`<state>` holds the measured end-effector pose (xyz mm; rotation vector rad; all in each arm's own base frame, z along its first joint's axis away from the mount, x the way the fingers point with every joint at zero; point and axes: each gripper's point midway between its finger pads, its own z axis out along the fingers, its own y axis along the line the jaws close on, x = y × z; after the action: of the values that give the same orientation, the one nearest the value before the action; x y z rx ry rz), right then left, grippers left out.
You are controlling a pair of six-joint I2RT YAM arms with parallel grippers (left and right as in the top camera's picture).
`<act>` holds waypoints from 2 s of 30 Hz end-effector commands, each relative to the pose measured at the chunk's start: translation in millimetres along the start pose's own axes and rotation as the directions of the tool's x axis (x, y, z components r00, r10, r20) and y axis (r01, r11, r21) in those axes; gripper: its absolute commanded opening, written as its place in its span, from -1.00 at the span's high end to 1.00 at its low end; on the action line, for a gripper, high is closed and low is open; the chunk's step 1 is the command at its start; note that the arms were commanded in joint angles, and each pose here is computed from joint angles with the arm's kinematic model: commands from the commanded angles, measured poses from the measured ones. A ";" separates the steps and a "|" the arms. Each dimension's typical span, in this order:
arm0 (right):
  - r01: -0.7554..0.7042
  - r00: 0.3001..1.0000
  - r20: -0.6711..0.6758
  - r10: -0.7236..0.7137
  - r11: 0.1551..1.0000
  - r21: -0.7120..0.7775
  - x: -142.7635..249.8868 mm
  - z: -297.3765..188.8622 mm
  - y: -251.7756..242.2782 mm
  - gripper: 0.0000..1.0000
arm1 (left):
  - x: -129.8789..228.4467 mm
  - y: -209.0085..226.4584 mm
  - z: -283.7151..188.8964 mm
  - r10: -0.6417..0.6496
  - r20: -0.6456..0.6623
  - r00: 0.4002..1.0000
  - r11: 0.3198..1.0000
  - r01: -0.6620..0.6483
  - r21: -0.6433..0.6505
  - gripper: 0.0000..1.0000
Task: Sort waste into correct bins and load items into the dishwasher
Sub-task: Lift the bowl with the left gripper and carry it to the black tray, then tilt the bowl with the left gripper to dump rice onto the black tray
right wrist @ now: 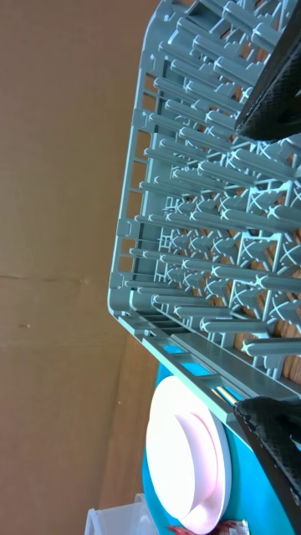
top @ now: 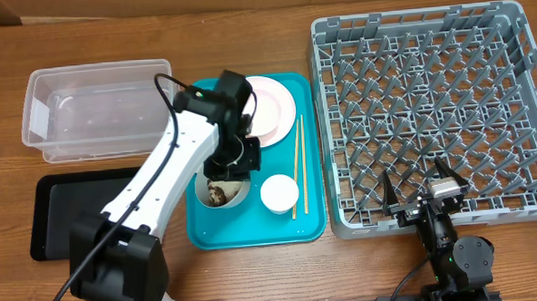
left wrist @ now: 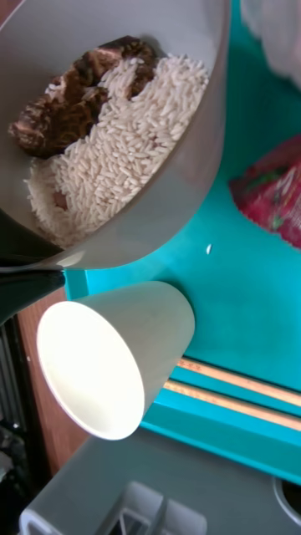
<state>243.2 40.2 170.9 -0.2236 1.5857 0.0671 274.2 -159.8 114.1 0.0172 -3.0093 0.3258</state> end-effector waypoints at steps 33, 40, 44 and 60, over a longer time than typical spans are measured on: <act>0.004 1.000 0.009 -0.004 1.000 -0.002 0.5 0.0 1.0 -1.00 | -23.7 159.4 -91.4 -0.391 0.231 0.891 0.827 0.230 0.512 0.92; 0.005 1.000 0.009 -0.005 1.000 -0.002 0.5 0.0 1.0 -0.99 | -14.4 195.5 -91.1 -0.535 0.272 0.800 0.638 0.172 0.750 0.92; 0.004 1.000 0.009 -0.004 1.000 -0.002 0.5 0.0 1.0 -0.99 | -6.6 215.1 -109.0 -0.598 0.348 0.722 0.555 0.060 0.829 0.92; 0.004 1.000 0.009 -0.004 1.000 -0.002 0.5 0.0 1.0 -1.00 | 14.9 272.9 -140.7 -0.749 0.415 0.517 0.481 -0.006 0.877 0.92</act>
<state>243.2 40.2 170.9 -0.2239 1.5857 0.0669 268.5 136.3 179.7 1.3735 -2.9189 1.9827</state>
